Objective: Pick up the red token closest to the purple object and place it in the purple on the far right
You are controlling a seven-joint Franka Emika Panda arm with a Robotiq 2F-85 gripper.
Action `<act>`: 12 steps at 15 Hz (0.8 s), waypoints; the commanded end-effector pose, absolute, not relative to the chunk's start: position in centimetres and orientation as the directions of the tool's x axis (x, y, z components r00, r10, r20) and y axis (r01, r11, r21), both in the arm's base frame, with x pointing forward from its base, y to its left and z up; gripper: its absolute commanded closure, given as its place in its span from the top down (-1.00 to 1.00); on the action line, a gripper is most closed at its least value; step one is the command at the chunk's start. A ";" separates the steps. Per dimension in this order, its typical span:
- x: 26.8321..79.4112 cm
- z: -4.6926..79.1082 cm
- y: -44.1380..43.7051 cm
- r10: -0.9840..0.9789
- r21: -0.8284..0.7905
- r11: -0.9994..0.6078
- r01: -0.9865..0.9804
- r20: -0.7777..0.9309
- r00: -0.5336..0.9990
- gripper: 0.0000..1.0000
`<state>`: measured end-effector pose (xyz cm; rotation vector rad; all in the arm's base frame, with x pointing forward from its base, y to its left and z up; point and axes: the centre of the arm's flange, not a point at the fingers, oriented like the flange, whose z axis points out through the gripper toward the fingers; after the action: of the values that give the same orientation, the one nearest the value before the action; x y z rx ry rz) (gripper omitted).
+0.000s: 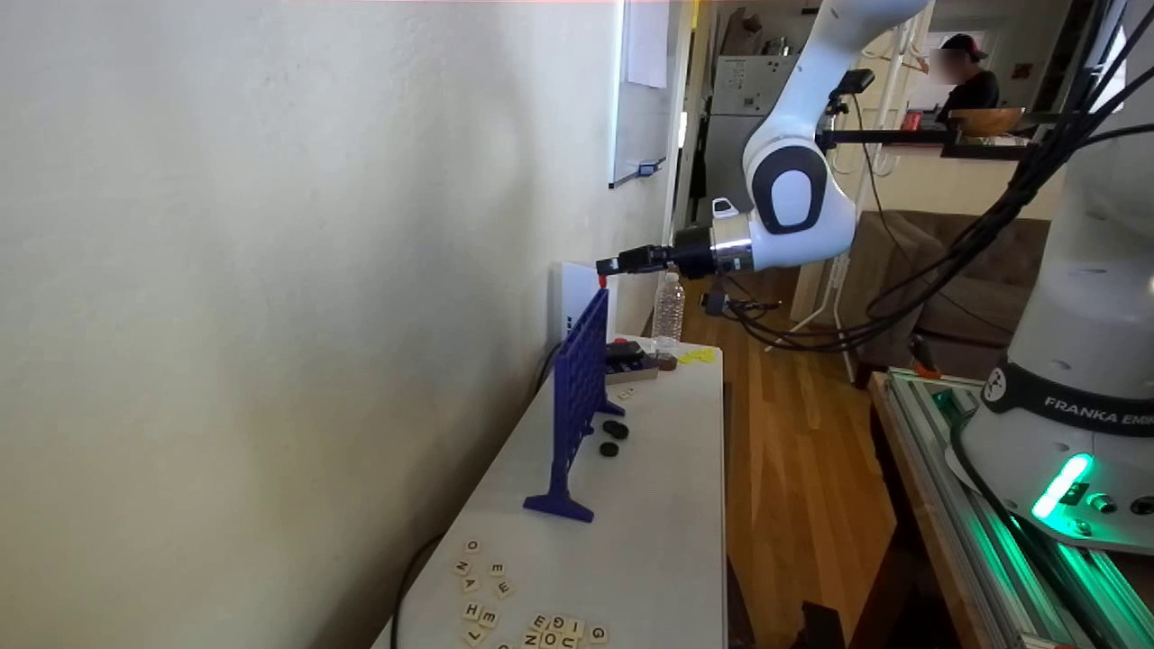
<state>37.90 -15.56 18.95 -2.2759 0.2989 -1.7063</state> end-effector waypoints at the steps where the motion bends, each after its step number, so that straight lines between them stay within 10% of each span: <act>1: 40.1 18.2 -13.0 -0.307 -0.318 -0.948 -0.017 0.899 0.311 -0.84; 12: 40.2 18.0 -13.2 -0.305 -0.314 -0.949 -0.035 0.884 0.354 -0.84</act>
<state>38.85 -15.29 18.88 -2.3521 0.2741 -1.6433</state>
